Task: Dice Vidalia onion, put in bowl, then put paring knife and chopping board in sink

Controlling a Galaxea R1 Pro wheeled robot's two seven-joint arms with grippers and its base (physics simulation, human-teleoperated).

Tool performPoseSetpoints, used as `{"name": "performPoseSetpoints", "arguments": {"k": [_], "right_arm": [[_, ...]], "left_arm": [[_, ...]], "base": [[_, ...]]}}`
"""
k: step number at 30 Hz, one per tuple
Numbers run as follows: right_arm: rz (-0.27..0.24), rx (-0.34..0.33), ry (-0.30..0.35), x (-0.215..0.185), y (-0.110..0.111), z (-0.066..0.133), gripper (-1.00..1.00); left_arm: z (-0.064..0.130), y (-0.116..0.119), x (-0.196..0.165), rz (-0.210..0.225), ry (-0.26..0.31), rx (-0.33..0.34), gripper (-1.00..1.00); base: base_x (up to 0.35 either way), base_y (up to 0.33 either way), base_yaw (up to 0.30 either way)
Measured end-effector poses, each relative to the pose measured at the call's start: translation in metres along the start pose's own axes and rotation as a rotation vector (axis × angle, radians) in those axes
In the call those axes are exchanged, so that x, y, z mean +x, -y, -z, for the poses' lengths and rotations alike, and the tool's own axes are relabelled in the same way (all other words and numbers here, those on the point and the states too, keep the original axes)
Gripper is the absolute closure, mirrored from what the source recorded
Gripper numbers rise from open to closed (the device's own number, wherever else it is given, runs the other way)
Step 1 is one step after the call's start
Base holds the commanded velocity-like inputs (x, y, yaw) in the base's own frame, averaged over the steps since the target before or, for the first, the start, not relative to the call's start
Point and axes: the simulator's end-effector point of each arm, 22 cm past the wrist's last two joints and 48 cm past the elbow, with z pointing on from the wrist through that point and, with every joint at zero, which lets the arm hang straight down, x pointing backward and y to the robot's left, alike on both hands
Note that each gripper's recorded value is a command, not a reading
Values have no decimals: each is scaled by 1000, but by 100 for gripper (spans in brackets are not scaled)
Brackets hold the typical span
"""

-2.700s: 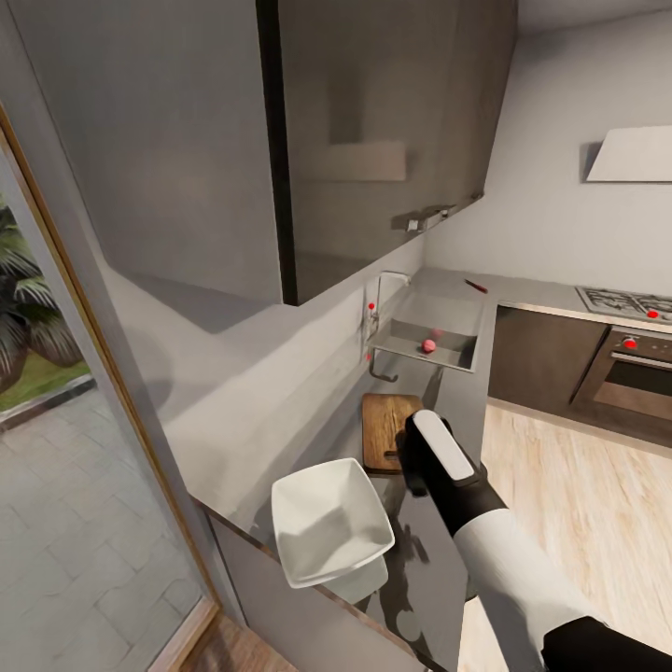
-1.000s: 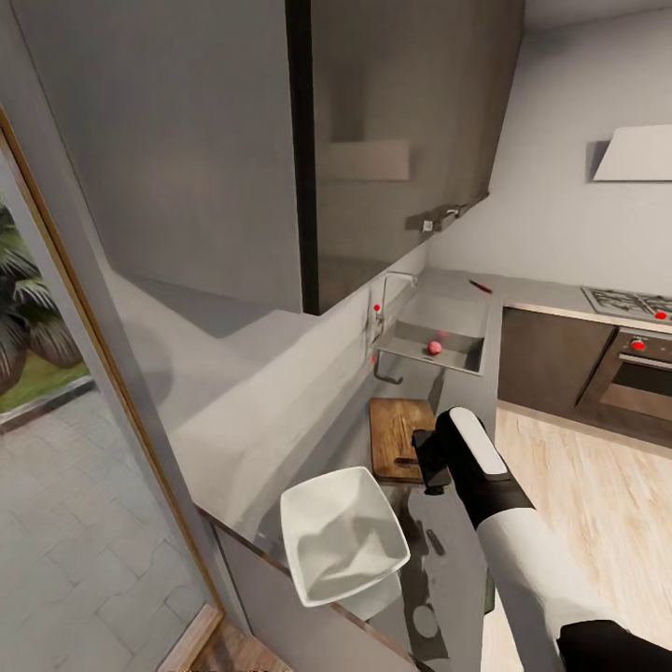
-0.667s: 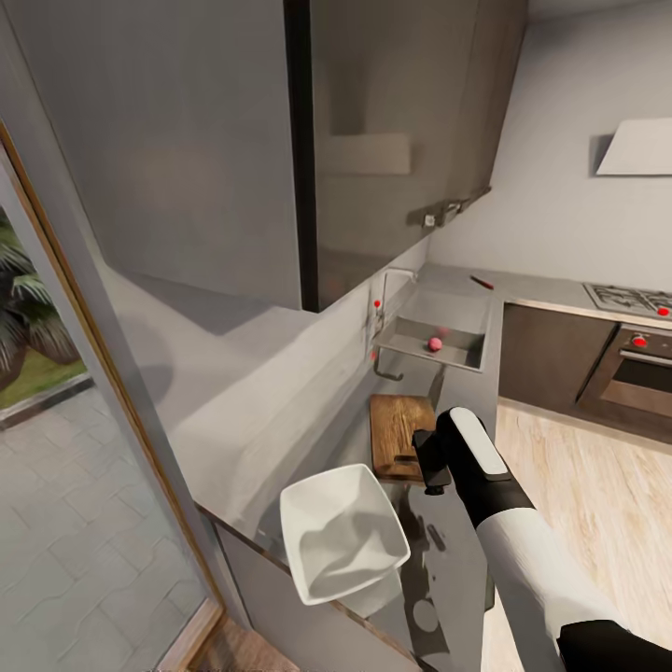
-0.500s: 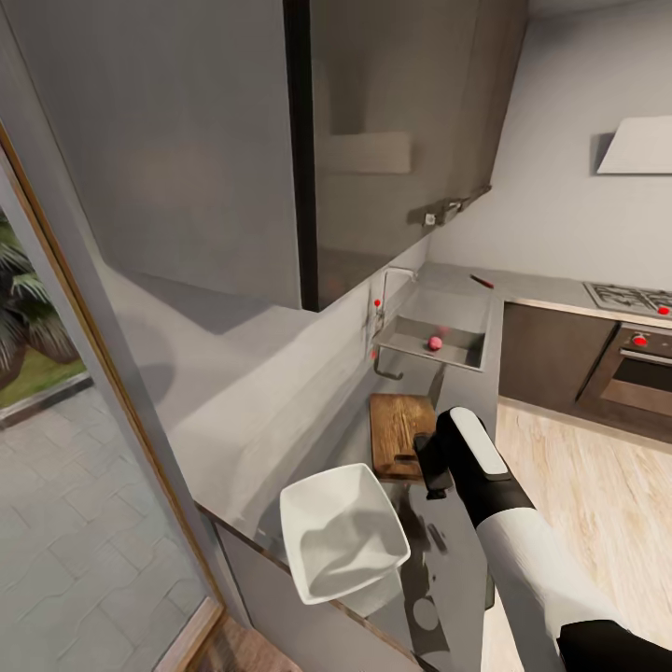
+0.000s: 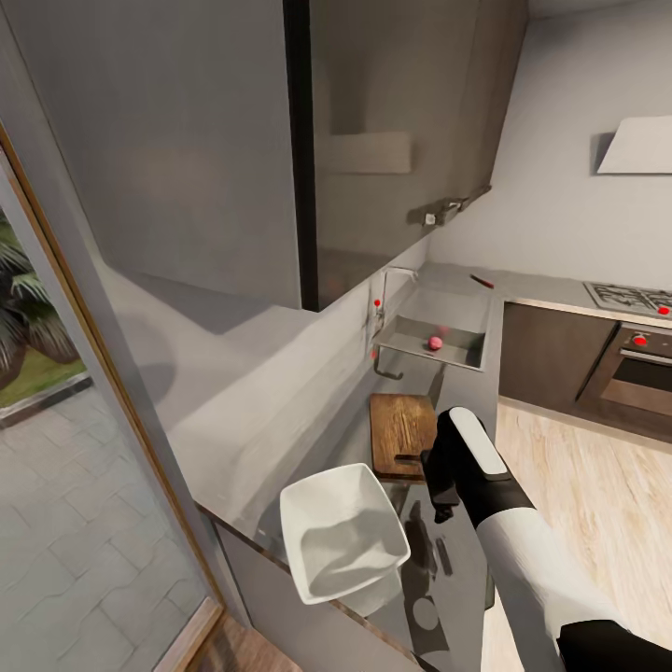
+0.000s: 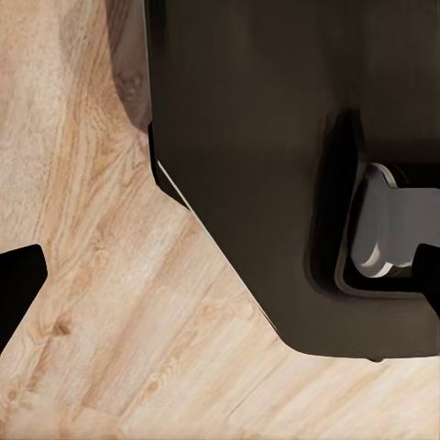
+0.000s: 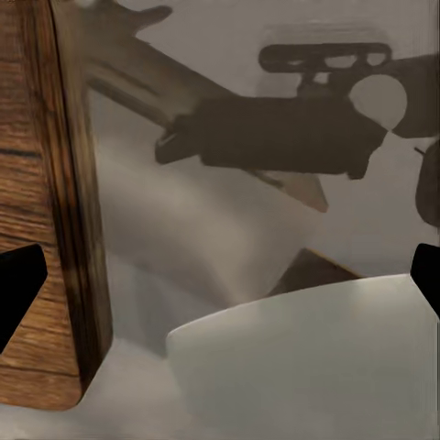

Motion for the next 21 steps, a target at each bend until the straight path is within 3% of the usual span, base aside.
{"name": "performPoseSetpoints", "arguments": {"k": [14, 21], "right_arm": [[-2, 0, 1, 0, 0, 0, -100], [3, -73, 1, 0, -23, 11, -100]], "left_arm": [[0, 0, 0, 0, 0, 0, -100], [0, 0, 0, 0, 0, 0, -100]], "base": [[49, 0, 0], [2, 0, 0]]}}
